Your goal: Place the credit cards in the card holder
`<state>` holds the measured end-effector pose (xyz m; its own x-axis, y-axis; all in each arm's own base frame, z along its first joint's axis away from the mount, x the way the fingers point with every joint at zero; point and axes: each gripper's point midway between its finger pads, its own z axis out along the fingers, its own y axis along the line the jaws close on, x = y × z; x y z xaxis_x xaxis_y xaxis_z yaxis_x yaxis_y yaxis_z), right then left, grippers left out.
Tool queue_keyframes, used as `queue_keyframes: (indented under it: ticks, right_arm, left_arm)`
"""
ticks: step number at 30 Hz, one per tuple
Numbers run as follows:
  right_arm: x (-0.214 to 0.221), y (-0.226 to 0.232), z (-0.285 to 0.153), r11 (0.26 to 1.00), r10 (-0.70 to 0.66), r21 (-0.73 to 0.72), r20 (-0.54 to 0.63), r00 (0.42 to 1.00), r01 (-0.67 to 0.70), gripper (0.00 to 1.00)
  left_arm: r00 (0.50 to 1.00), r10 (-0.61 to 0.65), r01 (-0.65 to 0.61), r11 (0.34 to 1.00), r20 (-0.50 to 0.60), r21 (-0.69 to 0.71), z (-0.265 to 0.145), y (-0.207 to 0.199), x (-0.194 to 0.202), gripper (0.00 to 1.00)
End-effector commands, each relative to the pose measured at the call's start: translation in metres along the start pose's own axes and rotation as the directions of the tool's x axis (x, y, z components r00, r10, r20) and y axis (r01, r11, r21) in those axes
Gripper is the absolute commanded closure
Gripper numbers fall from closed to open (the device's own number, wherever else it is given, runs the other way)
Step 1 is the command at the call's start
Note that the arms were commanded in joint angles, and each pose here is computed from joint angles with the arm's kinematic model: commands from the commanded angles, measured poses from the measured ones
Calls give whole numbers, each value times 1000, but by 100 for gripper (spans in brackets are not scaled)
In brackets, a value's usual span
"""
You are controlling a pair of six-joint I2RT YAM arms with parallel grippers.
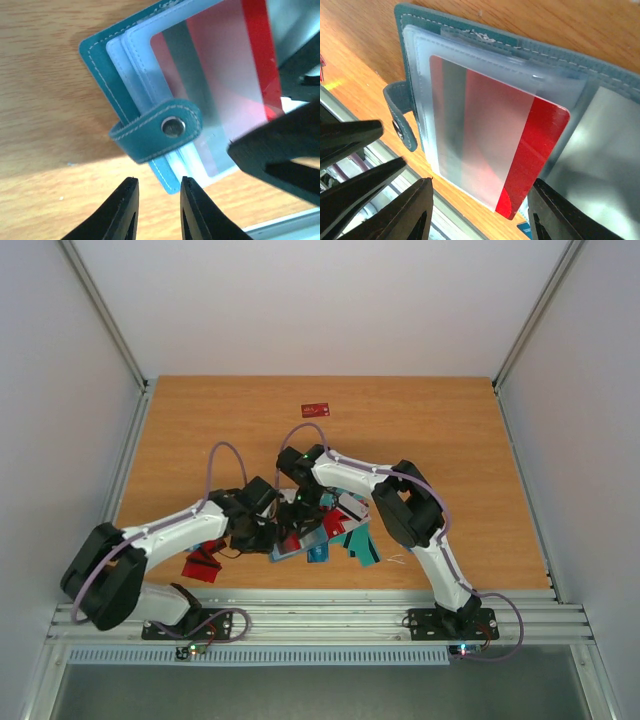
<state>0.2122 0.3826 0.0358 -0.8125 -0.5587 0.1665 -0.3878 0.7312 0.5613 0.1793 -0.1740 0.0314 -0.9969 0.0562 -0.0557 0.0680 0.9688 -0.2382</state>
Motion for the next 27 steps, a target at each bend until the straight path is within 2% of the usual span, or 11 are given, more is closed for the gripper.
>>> queue_keyframes:
  ticks: [1,8,23,27]
  right_arm:
    - [-2,3,5,1000,-20,7,-16,1000,20,48]
    - [-7,5,10,1000,-12,-14,-21,1000,12,50]
    - [-16,12,9,999,-2,-41,-12,1000,1,54]
    - [-19,15,10,998,4,-61,-9,1000,-5,56]
  left_arm:
    - [999,-28,29,1000,37,-13,-22,5,1,74]
    - [997,-64,64,998,50,-14,-27,10,-3,73]
    - [996,-94,94,995,12,-32,9,25,-19,75]
    - [997,-79,79,997,8,-18,14,23,-22,78]
